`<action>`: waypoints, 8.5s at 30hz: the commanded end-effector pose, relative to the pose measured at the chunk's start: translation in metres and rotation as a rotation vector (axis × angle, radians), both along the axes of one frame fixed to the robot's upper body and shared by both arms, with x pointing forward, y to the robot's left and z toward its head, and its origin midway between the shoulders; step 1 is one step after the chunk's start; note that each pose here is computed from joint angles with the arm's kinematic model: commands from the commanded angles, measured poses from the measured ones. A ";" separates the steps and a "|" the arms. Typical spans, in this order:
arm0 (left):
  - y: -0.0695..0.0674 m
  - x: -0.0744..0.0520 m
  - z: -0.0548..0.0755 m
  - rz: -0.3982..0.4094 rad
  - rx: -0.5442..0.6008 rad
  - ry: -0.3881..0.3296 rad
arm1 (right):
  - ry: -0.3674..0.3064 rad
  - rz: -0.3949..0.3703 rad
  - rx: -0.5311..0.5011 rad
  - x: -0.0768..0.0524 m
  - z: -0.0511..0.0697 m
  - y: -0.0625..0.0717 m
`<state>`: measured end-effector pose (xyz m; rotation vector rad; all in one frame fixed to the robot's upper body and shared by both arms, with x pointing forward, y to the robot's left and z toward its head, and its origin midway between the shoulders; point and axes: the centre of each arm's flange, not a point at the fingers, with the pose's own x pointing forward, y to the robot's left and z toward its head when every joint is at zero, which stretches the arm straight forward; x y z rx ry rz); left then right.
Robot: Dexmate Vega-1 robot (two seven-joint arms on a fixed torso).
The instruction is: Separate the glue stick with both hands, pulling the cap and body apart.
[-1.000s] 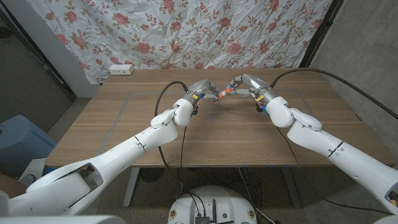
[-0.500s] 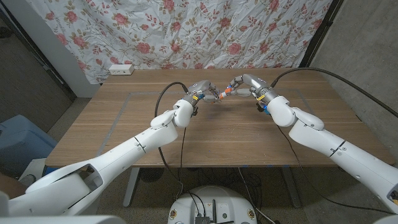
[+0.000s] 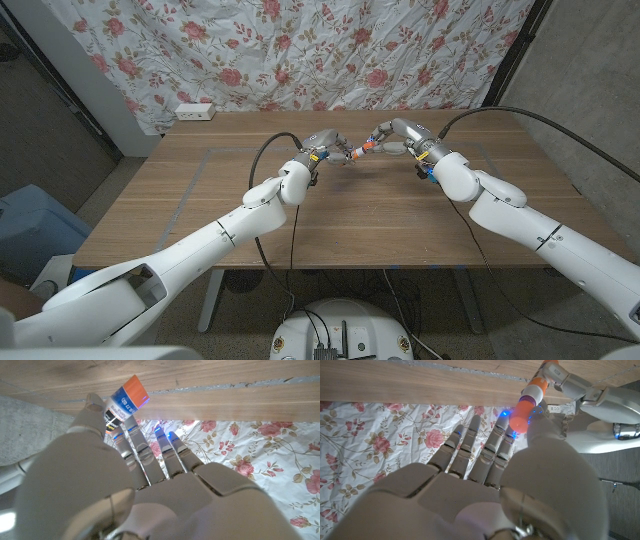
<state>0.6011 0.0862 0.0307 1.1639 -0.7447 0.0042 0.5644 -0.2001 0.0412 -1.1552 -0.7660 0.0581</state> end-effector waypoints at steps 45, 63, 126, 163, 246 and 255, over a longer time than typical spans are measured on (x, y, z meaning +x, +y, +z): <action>0.045 -0.011 0.004 0.196 0.221 -0.041 | 0.035 -0.136 -0.103 0.020 0.010 -0.047; 0.054 -0.008 -0.001 0.284 0.364 -0.078 | 0.041 -0.208 -0.186 0.030 0.004 -0.050; 0.082 0.008 -0.037 0.415 0.536 -0.050 | 0.088 -0.442 -0.502 0.073 -0.027 -0.055; 0.088 0.006 -0.038 0.447 0.549 -0.021 | 0.130 -0.480 -0.566 0.082 -0.037 -0.054; 0.095 -0.006 -0.034 0.508 0.603 0.129 | 0.353 -0.419 -0.559 0.082 -0.024 -0.048; 0.103 -0.012 -0.030 0.509 0.550 0.141 | 0.362 -0.399 -0.521 0.078 -0.025 -0.052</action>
